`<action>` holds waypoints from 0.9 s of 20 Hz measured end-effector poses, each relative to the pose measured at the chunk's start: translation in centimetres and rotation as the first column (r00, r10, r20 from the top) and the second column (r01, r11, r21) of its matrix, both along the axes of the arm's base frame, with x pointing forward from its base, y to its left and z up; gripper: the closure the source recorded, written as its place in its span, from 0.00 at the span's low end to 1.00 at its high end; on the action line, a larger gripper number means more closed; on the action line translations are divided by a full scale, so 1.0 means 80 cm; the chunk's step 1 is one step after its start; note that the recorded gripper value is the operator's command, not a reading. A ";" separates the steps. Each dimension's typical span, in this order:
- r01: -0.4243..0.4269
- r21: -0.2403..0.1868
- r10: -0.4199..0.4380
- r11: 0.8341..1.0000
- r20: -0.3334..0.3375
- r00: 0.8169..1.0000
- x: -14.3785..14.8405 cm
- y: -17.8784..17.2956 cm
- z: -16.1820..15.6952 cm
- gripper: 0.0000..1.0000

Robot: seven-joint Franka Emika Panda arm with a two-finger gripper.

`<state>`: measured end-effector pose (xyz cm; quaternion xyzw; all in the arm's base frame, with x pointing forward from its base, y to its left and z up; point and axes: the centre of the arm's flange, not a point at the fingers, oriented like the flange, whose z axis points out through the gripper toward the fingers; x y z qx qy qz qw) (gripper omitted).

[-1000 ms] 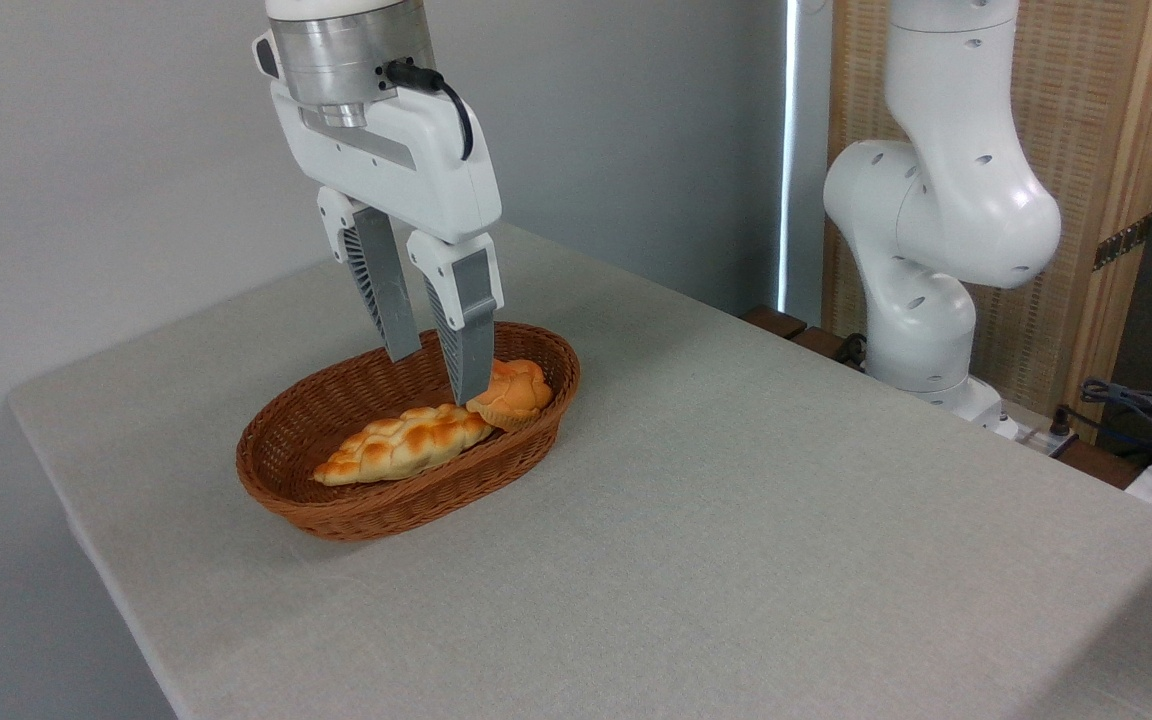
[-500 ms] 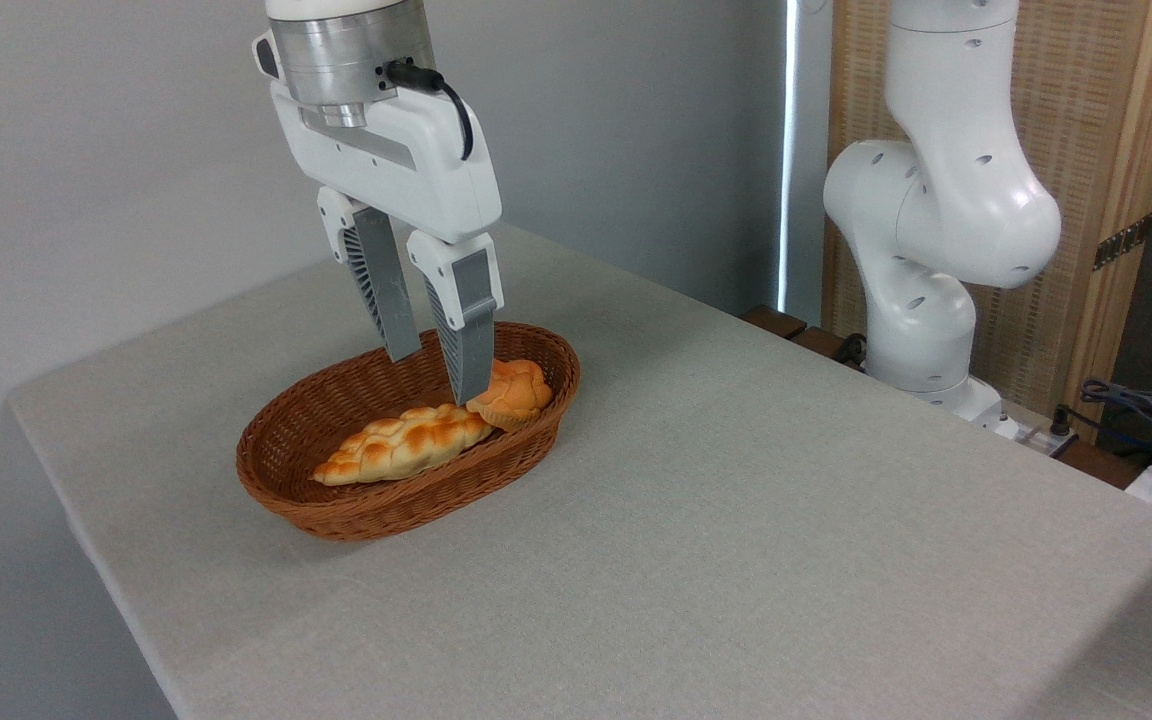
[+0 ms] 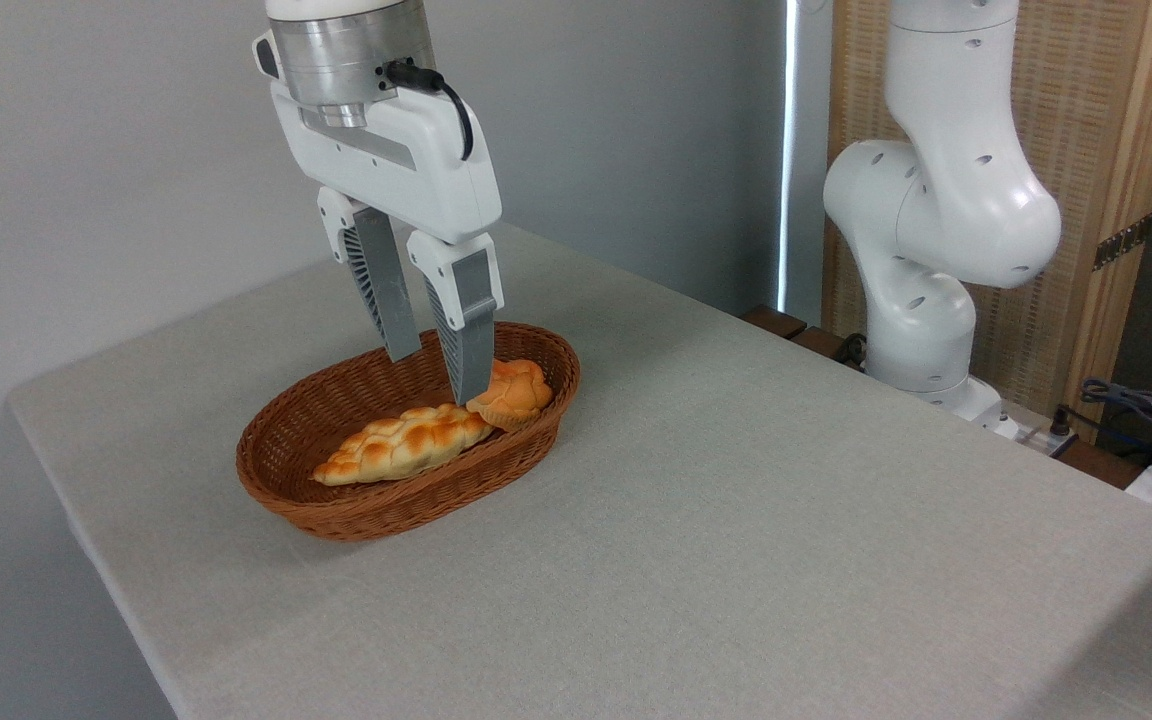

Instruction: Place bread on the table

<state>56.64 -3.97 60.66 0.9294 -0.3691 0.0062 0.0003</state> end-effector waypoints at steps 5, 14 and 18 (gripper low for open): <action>0.010 0.000 -0.010 1.000 -0.006 1.000 -0.001 -0.007 -0.003 0.00; 0.081 0.001 -0.081 0.997 -0.047 0.996 -0.009 -0.056 -0.031 0.00; 0.114 -0.004 -0.114 0.993 -0.024 0.993 -0.015 -0.080 -0.056 0.00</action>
